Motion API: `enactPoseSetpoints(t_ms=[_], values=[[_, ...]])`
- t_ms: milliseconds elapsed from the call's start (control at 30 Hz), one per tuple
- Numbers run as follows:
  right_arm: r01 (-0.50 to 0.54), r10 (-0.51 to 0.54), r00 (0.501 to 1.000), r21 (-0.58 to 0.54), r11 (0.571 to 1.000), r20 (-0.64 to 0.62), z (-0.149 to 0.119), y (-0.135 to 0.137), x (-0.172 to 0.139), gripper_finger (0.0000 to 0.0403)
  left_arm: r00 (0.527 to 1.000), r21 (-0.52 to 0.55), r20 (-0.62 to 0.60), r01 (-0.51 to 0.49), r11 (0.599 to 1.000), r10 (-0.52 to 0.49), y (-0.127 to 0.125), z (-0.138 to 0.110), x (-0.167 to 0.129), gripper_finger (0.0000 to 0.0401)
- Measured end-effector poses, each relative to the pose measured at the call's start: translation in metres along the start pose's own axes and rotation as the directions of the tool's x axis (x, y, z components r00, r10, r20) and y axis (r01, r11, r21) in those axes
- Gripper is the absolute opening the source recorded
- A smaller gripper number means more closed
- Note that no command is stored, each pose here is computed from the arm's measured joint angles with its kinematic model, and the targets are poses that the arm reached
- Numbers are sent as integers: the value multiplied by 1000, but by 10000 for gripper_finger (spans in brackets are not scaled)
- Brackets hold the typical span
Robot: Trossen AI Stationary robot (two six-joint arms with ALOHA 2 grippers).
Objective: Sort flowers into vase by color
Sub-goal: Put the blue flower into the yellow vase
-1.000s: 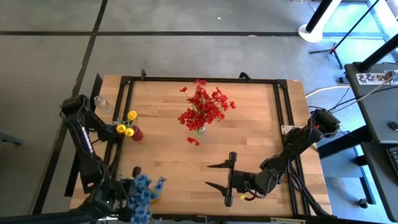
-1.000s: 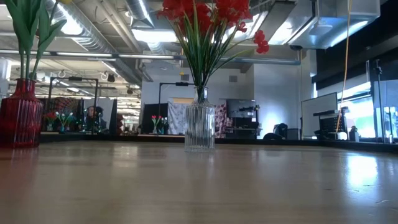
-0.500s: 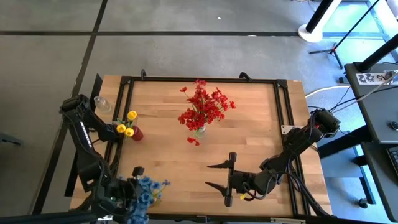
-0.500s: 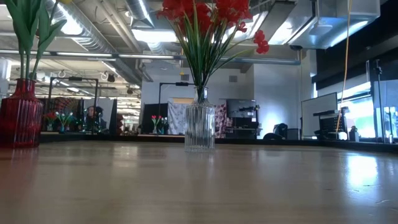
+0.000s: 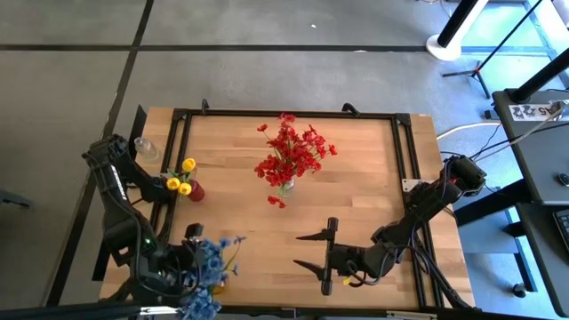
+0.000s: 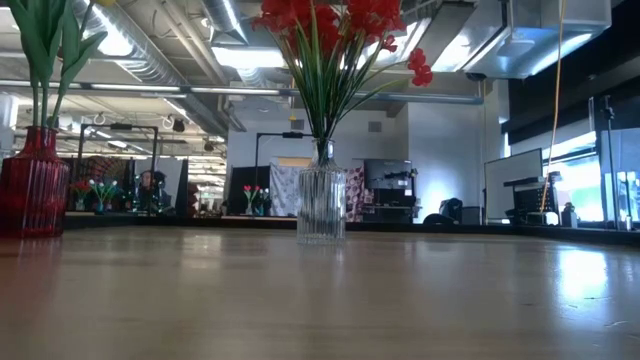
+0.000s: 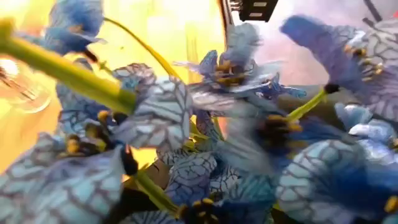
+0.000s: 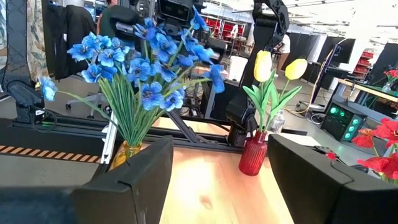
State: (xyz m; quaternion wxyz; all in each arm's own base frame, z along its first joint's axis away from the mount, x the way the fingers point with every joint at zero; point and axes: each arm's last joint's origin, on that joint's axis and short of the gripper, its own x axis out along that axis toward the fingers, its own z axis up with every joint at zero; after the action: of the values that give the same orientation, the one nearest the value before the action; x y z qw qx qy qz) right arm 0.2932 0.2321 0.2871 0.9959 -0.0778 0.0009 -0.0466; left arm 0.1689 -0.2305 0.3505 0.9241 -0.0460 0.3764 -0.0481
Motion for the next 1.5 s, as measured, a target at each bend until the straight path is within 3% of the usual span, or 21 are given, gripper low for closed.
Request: enactPoseSetpoints(t_ms=[367,667,967,1500], values=[[-2,2,1000,-14,1000,-13,-2,0,0,260,999,8,-8,44,999,-44,-8,-8,3,157],[-2,2,1000,-16,1000,-14,-2,0,0,260,999,88,-43,-1,996,5,-21,-18,28,12],[-2,2,1000,-17,1000,-15,-2,0,0,260,997,149,-80,2,989,10,-37,-28,53,11],[33,-33,999,-17,999,-20,-2,-1,0,260,990,41,-120,77,996,-71,-13,-12,18,73]])
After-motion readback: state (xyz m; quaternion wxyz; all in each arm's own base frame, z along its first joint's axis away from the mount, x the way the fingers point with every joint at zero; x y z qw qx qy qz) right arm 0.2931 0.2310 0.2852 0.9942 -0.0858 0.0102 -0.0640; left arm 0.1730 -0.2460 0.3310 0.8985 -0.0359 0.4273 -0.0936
